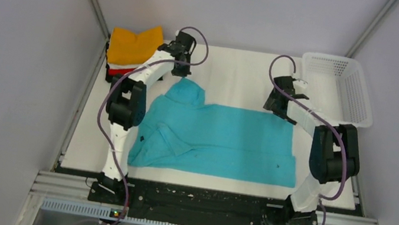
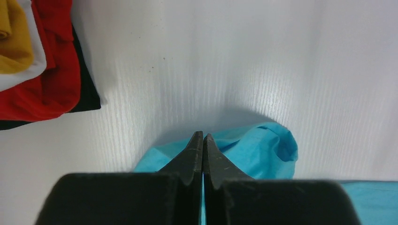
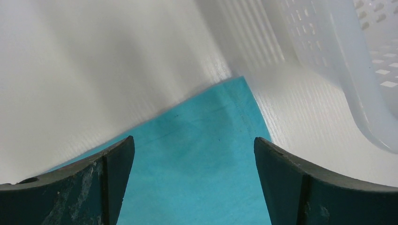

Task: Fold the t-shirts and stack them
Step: Grab the side of the flattened tshirt furthest away from the robot with both arms

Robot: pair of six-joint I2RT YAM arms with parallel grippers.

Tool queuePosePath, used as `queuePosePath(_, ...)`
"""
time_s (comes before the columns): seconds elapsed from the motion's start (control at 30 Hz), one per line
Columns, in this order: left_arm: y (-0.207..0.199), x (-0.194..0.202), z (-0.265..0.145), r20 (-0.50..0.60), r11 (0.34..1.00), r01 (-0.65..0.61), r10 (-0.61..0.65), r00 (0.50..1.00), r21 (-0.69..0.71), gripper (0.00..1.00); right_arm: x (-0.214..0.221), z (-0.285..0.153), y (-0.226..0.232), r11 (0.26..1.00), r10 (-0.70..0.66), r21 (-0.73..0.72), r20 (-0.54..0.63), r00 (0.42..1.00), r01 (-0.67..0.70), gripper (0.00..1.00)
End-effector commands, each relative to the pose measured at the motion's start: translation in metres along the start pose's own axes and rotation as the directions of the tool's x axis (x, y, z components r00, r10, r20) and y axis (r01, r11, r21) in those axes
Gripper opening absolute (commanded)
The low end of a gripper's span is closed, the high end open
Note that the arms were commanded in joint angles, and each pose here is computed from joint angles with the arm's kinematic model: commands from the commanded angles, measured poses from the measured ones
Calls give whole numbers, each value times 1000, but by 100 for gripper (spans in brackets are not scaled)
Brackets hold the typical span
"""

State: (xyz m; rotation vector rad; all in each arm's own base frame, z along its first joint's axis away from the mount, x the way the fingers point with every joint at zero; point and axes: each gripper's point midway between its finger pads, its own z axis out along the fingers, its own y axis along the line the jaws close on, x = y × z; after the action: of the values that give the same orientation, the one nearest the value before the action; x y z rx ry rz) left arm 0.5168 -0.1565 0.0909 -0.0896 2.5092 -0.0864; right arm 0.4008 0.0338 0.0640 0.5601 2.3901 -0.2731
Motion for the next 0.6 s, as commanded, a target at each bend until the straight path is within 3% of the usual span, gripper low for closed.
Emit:
queuePosePath(0.0,-5,-17,-14,53,1000,3,-4,999,21,0,-24,-1,-1,999,30,27,67,997,-32,96)
queuePosePath(0.33,-7,11,-16,-25,998,22,-21,999,56,0,-27,33,-1,992,51,112,55,997,-57,89)
queuePosePath(0.57,-5,28,-26,-51,996,41,-38,998,74,0,-16,36,-7,988,62,140,35,997,-66,74)
